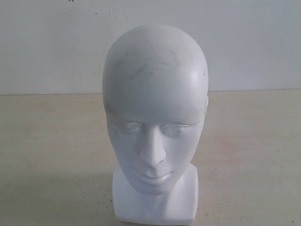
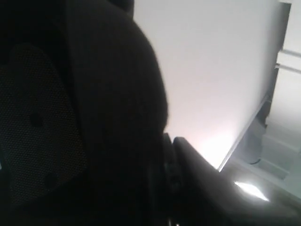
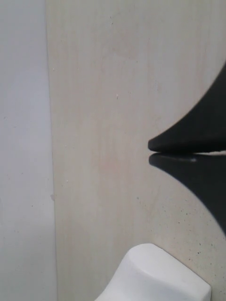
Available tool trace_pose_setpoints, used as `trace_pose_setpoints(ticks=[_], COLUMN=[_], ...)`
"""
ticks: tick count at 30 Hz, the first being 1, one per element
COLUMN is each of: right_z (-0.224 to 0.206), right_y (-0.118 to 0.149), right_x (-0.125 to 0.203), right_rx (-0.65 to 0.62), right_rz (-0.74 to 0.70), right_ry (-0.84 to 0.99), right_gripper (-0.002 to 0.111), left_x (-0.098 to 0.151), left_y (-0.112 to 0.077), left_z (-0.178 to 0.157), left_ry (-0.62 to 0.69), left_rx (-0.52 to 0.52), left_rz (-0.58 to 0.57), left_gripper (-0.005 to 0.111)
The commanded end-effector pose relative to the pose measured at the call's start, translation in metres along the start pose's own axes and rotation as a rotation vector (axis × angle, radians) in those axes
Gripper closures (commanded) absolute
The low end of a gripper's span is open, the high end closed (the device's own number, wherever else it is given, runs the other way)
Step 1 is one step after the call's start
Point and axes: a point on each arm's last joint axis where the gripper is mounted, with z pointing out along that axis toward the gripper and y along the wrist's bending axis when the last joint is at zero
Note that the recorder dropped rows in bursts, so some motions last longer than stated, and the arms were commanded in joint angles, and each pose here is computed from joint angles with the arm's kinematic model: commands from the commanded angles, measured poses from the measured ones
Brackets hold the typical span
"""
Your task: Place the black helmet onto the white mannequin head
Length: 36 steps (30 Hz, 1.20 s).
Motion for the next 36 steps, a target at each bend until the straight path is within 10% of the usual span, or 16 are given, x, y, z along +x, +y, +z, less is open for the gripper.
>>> trace_pose_setpoints(ticks=[1, 24, 36], right_z=[0.000, 0.000, 0.000], right_y=[0.000, 0.000, 0.000], right_x=[-0.001, -0.001, -0.001], right_rx=[0.005, 0.005, 0.005], right_rz=[-0.001, -0.001, -0.001], right_ry=[-0.016, -0.016, -0.016], right_gripper=[0.109, 0.109, 0.109], left_x=[-0.012, 0.002, -0.004], left_y=[-0.023, 0.003, -0.014], left_z=[0.002, 0.091, 0.168], left_ry=[-0.092, -0.097, 0.053], left_rx=[0.220, 0.598, 0.682], left_rz=[-0.046, -0.604, -0.605], left_gripper=[0.102, 0.102, 0.102])
